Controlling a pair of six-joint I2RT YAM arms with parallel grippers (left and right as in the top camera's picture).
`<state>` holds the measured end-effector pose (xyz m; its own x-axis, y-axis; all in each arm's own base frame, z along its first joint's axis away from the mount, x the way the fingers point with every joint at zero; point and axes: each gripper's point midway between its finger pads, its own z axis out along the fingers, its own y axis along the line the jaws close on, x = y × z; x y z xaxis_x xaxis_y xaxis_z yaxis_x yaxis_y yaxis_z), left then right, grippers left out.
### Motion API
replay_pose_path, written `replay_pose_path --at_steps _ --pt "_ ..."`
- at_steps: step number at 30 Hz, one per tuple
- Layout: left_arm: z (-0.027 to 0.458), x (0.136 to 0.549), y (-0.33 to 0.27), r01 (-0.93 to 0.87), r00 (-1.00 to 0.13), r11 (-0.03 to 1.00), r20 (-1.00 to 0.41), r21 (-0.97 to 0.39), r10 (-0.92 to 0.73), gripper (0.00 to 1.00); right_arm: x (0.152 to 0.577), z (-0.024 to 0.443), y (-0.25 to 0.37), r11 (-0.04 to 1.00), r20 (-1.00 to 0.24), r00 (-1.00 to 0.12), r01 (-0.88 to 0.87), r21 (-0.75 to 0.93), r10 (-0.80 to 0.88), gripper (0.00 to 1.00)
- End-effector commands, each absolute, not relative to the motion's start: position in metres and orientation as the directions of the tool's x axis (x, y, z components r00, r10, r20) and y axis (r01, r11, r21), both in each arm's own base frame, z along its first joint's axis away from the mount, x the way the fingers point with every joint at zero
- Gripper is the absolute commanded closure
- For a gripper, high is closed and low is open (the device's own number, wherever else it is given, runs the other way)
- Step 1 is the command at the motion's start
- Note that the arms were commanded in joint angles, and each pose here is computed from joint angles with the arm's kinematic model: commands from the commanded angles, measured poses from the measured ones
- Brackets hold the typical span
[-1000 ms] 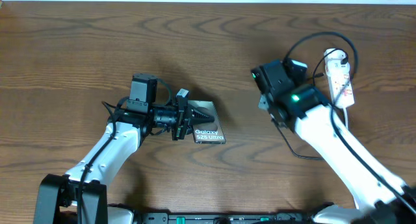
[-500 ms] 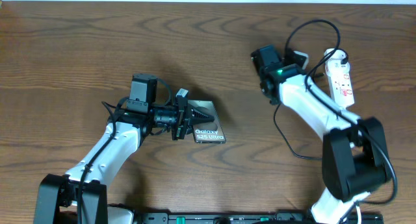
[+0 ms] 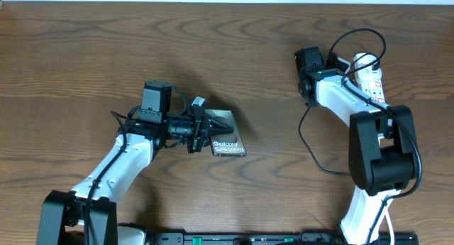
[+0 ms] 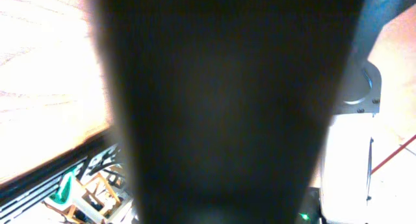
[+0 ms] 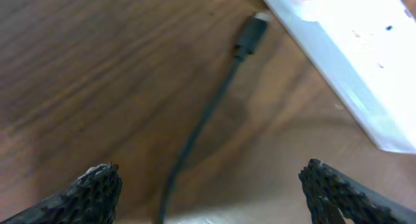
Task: Plug charger to phone and switch on socket
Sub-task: 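Grasp the black USB-C cable near its plug with the right gripper, then pull the cable toward the table center with the right gripper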
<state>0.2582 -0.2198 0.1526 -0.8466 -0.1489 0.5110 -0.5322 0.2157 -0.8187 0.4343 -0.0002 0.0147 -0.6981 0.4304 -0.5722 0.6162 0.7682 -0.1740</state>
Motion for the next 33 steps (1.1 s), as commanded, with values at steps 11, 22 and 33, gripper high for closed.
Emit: replay_pose_path --at_steps 11,22,33 --pt "0.159 0.26 -0.22 -0.501 -0.865 0.209 0.483 -0.84 -0.134 0.93 0.44 -0.025 0.013 0.793 -0.509 -0.73 0.593 -0.14 0.456 0.65" --pt "0.159 0.26 -0.22 -0.5 -0.866 0.209 0.483 -0.84 -0.133 0.93 0.421 -0.042 0.029 0.815 -0.423 -0.776 0.564 -0.133 0.468 0.78" --pt "0.159 0.26 -0.22 -0.5 -0.866 0.209 0.483 -0.84 -0.133 0.92 0.399 -0.065 0.047 0.862 -0.32 -0.833 0.5 -0.084 0.452 0.99"
